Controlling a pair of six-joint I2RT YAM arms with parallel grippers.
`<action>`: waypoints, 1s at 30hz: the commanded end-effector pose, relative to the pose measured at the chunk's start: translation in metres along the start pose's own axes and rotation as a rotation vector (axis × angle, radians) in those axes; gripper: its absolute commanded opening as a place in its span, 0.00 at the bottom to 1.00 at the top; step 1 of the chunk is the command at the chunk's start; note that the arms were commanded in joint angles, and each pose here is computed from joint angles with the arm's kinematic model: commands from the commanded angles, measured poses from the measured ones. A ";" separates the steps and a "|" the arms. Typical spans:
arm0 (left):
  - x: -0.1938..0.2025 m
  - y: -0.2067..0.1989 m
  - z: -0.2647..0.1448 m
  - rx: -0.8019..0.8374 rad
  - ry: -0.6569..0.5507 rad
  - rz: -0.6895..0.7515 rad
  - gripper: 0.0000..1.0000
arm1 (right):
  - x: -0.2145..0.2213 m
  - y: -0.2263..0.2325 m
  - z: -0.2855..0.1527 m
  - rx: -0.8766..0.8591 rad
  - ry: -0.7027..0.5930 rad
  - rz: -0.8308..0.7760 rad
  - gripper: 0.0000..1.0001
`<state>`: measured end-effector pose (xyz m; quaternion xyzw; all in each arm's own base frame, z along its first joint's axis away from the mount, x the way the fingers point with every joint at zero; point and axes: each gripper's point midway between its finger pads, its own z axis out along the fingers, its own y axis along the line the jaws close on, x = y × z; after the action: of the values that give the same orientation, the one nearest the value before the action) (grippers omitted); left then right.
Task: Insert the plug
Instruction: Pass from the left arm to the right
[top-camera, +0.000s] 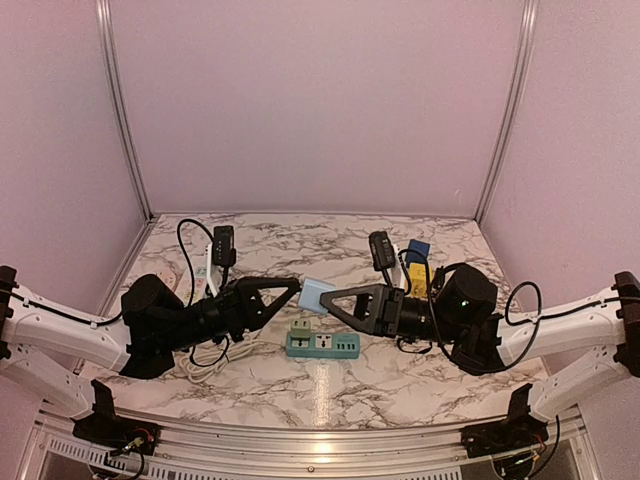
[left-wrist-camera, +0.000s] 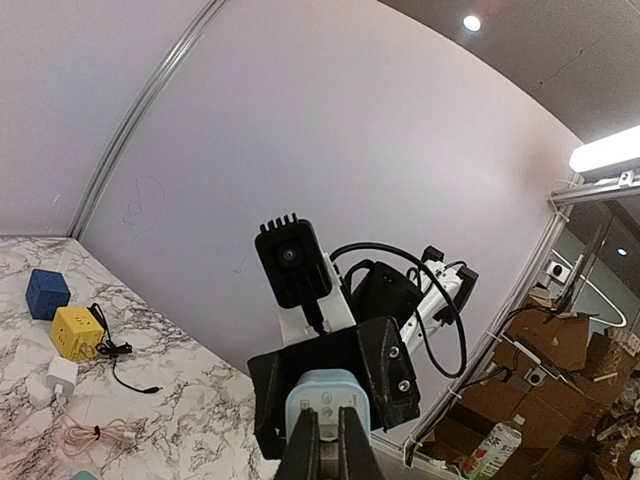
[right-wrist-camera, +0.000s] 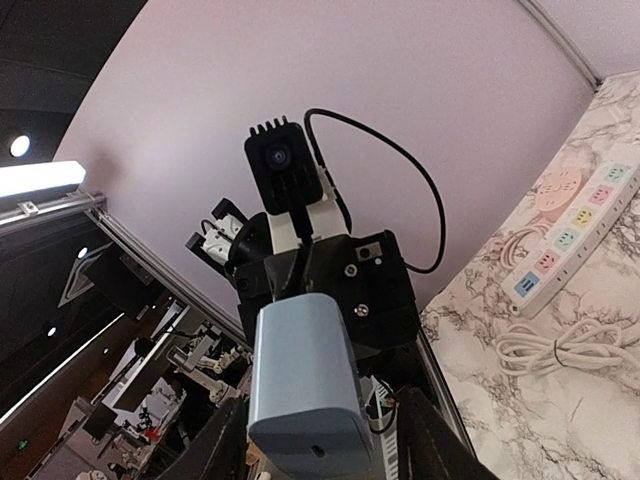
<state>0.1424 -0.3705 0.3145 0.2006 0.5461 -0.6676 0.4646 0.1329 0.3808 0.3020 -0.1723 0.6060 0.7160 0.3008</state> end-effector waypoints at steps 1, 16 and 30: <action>-0.007 -0.007 -0.001 0.016 -0.032 -0.004 0.00 | -0.005 0.005 0.002 -0.021 -0.016 -0.033 0.46; -0.002 -0.005 0.000 0.011 -0.028 -0.014 0.22 | -0.009 0.013 0.008 -0.042 -0.003 -0.060 0.10; -0.005 0.024 -0.054 -0.200 -0.068 0.006 0.99 | -0.049 -0.025 -0.018 0.558 0.219 -0.532 0.00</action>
<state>0.1419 -0.3334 0.3000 0.1571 0.5670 -0.6488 0.4826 0.1608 0.3793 0.3243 -0.2603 0.6848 0.5504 0.4005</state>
